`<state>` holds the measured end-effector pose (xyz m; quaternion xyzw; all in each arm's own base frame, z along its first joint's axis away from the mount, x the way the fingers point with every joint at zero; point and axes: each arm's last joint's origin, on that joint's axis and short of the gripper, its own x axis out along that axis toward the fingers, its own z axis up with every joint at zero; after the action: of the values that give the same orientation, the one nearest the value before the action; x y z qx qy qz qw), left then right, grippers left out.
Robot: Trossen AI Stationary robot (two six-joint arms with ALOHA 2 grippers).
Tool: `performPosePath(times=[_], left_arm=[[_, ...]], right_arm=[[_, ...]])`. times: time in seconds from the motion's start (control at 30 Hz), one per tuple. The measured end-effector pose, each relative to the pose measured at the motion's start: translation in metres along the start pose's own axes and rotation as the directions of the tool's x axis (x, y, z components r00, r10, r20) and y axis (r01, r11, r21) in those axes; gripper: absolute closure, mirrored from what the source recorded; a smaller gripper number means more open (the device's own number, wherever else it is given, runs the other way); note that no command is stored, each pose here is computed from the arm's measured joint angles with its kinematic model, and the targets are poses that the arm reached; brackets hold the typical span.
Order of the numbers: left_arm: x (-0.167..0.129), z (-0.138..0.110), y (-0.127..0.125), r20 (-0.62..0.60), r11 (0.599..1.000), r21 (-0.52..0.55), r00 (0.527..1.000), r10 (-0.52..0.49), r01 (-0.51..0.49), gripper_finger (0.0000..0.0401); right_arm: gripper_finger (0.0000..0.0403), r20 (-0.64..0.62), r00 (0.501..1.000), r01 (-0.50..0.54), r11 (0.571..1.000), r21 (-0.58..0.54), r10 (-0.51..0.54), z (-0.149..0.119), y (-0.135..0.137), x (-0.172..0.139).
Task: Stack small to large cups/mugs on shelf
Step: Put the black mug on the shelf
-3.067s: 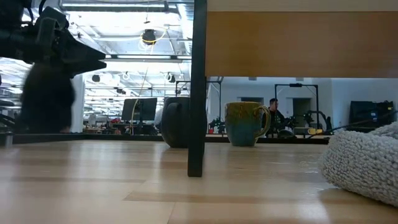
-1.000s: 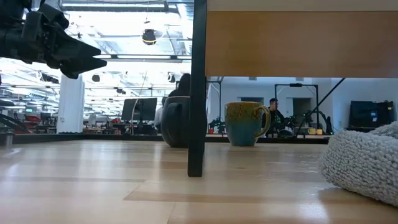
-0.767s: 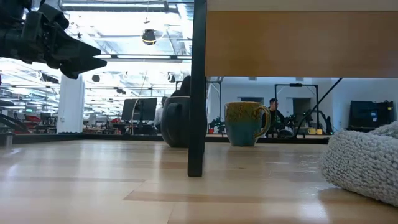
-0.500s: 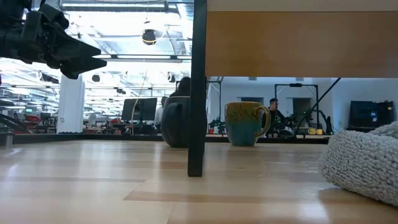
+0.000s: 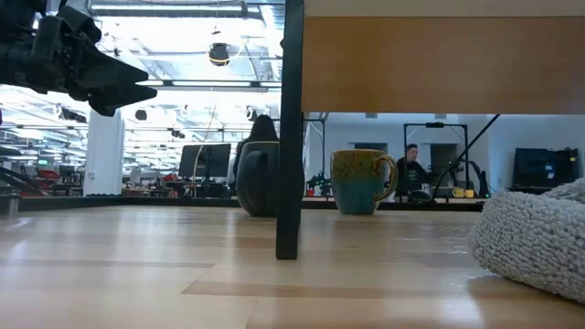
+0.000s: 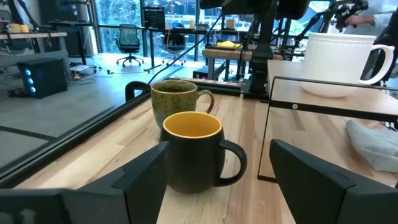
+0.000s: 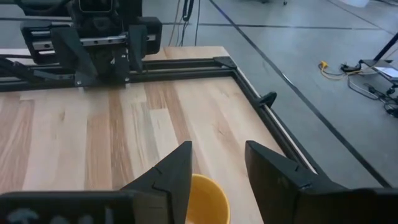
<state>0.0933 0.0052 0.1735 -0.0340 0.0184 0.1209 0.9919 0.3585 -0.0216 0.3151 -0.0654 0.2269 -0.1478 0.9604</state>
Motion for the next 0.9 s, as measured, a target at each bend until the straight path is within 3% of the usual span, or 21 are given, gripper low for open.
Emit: performPosePath(times=[0.9], left_arm=[[0.0, -0.0001, 0.0001, 0.0, 1.0, 0.0, 1.0, 0.002, -0.002, 0.0135]], right_arm=[[0.023, -0.027, 1.0, 0.002, 1.0, -0.006, -0.002, -0.0028, -0.0011, 0.0004]])
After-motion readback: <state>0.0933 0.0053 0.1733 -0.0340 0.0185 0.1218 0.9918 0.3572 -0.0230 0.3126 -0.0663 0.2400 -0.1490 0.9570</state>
